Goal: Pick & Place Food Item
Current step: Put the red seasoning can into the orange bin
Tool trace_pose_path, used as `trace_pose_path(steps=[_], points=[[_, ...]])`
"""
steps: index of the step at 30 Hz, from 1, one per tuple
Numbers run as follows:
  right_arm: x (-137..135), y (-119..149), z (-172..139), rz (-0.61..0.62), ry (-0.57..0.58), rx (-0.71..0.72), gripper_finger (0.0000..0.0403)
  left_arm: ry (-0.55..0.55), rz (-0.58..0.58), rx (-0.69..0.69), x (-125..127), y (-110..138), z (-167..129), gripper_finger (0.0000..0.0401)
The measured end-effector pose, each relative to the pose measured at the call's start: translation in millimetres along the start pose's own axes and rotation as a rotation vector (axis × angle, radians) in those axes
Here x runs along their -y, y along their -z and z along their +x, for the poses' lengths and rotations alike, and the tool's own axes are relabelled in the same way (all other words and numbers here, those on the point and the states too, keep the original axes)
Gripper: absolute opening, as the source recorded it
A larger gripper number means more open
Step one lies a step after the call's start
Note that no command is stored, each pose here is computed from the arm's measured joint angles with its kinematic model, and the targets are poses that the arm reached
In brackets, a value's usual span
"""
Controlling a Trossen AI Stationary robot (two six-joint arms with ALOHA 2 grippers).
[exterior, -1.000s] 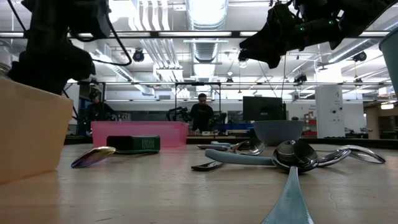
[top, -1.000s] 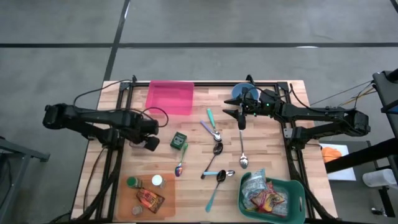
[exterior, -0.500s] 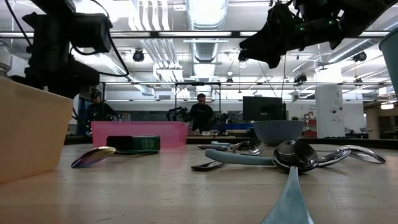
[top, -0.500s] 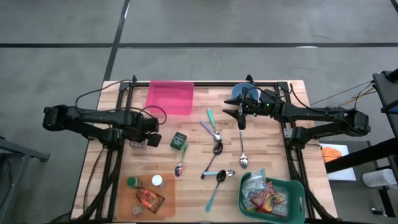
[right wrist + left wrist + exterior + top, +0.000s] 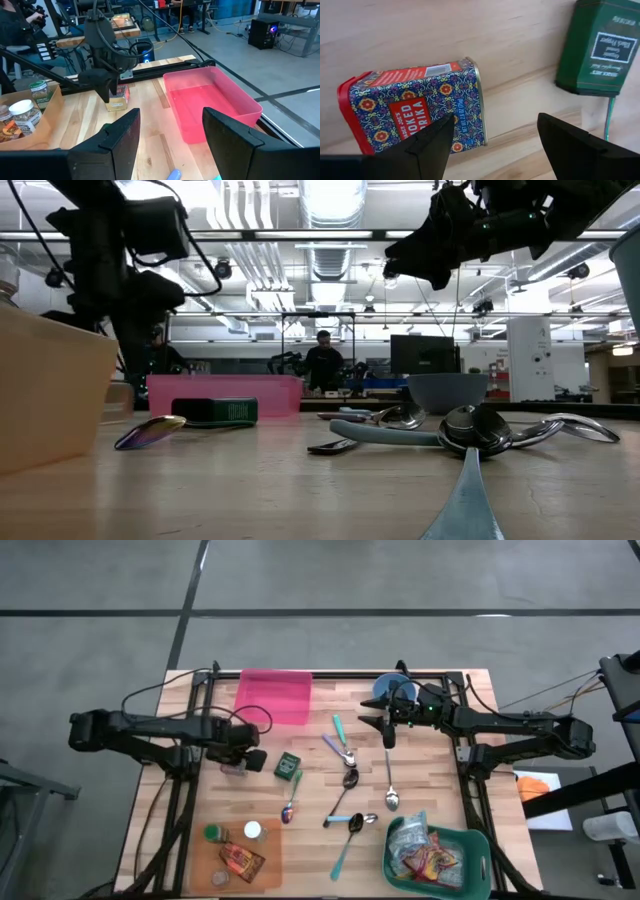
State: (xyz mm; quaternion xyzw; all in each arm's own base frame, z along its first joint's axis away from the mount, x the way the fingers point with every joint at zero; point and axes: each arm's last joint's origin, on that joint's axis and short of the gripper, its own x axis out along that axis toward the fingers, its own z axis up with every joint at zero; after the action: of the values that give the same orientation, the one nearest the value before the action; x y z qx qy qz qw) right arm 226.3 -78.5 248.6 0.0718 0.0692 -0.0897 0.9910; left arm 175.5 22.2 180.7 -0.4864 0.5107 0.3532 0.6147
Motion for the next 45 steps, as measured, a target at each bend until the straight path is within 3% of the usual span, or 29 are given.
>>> trace_pose_path(steps=[11,19,24,28,34,45], points=[[0.1,0.0,0.0,0.0,0.0,0.0,0.0211,0.079,0.159,0.007,25.4,-12.5,12.5,0.0291],[0.0,0.0,0.0,0.0,0.0,0.0,0.0211,0.127,0.36,0.061,44.9,-19.0,-12.8,0.0291],[0.1,0.0,0.0,0.0,0.0,0.0,0.0211,0.098,0.548,0.051,52.0,-19.9,-34.6,0.0291],[0.0,0.0,0.0,0.0,0.0,0.0,0.0211,0.044,0.788,0.002,50.5,-16.0,-46.7,0.0291],[0.1,0.0,0.0,0.0,0.0,0.0,0.0211,-0.005,1.083,0.005,46.4,-12.2,-39.2,0.0291],[0.1,0.0,0.1,0.0,0.0,0.0,0.0211,-0.044,1.178,0.02,38.9,-11.7,-23.5,0.0291]])
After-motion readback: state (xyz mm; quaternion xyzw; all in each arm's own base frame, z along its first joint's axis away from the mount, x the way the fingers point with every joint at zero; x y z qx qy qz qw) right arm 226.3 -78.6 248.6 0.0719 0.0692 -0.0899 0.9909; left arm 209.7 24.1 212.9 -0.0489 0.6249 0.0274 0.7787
